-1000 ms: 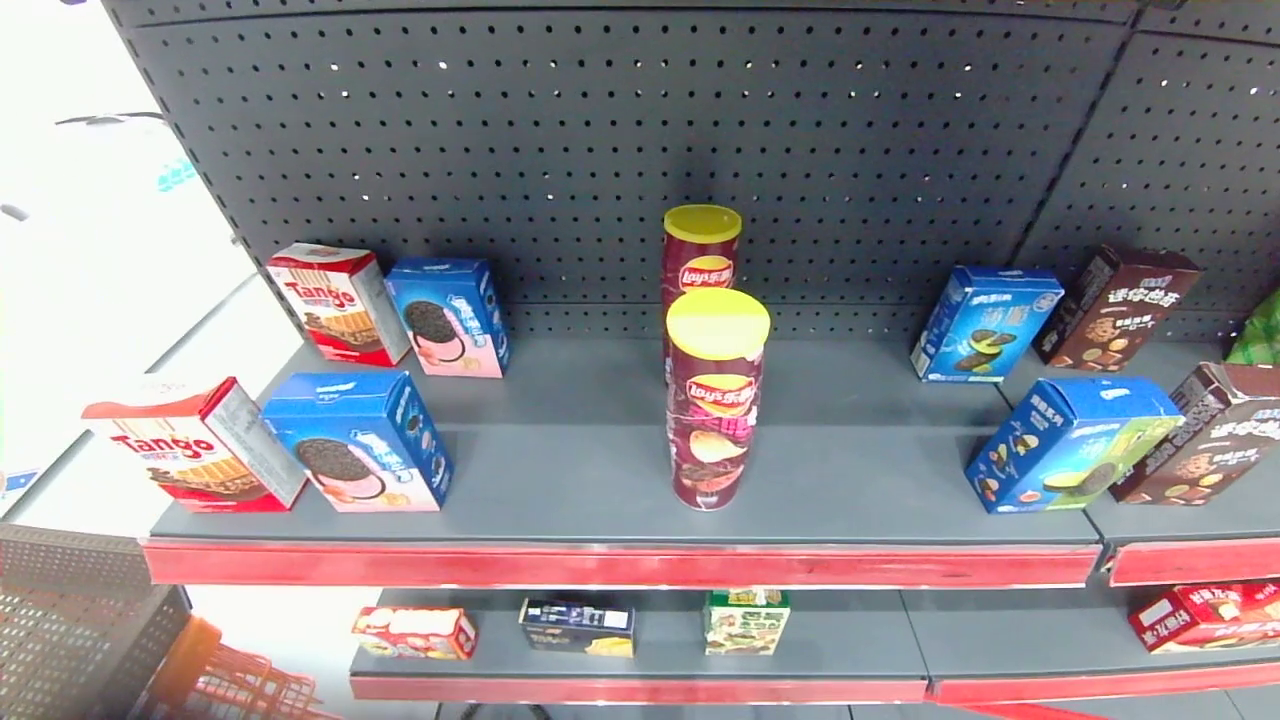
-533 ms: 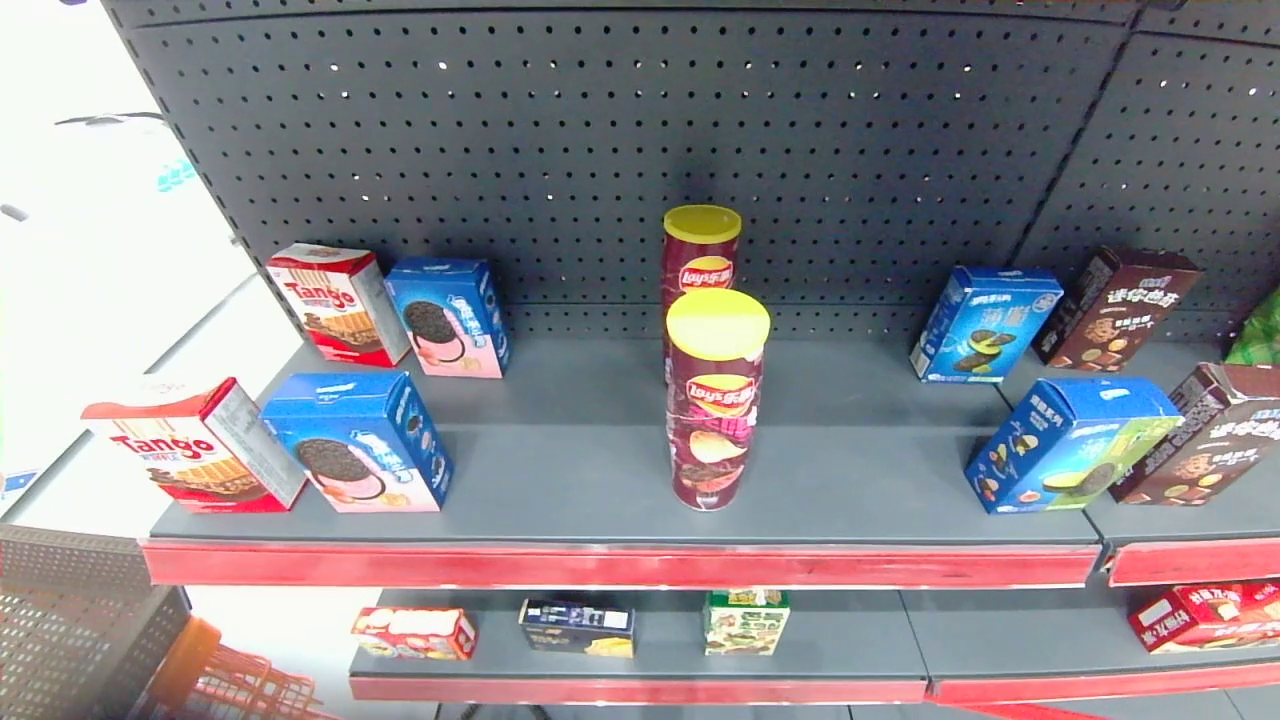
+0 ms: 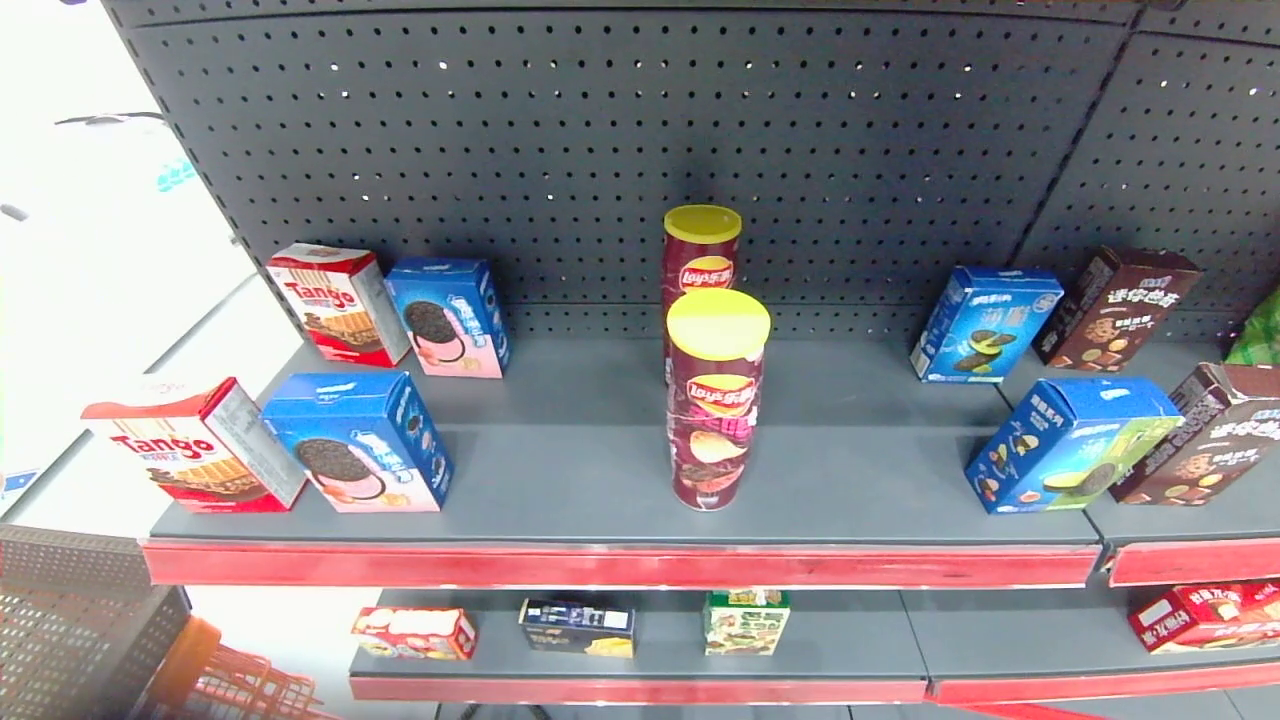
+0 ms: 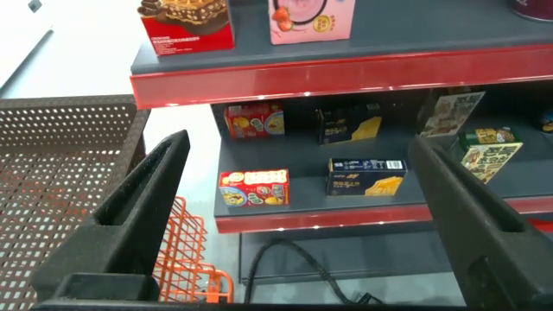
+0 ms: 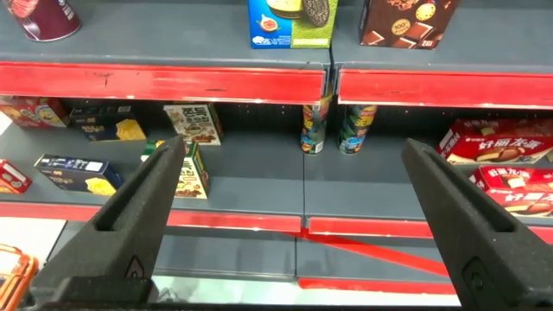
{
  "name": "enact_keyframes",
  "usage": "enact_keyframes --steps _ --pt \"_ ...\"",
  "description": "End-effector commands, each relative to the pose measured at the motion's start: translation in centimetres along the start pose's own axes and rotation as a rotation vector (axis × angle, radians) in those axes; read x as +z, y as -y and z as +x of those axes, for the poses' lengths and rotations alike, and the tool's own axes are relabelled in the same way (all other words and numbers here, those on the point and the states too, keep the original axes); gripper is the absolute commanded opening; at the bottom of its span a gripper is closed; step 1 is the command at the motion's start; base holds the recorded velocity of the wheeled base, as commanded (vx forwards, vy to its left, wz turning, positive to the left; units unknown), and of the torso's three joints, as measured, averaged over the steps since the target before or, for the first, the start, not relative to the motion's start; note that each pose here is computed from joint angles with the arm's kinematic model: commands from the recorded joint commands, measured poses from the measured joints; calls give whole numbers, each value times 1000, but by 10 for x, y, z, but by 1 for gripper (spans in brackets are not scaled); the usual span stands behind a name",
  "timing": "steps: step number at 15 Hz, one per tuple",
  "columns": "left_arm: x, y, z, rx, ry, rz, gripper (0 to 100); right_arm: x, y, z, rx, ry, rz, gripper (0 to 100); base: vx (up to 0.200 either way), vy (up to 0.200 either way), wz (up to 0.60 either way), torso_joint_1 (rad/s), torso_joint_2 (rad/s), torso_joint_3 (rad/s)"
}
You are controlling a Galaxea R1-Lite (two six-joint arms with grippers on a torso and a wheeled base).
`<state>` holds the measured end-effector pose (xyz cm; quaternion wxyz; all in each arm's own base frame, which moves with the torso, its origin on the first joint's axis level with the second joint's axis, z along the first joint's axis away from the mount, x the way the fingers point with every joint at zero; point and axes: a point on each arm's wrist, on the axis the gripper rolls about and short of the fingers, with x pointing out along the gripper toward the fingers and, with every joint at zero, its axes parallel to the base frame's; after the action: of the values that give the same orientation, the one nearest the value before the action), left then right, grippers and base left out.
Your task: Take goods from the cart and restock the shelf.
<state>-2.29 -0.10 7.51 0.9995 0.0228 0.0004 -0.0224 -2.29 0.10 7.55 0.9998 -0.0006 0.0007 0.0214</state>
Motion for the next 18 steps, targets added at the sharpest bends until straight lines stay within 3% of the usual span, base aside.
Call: enact_keyframes --steps 1,18 --pt "0 0 0 0 -1 0 100 0 0 0 0 0 0 100 0 0 0 0 0 0" --pt "0 0 0 2 2 -1 100 0 0 0 0 0 0 100 0 0 0 0 0 0"
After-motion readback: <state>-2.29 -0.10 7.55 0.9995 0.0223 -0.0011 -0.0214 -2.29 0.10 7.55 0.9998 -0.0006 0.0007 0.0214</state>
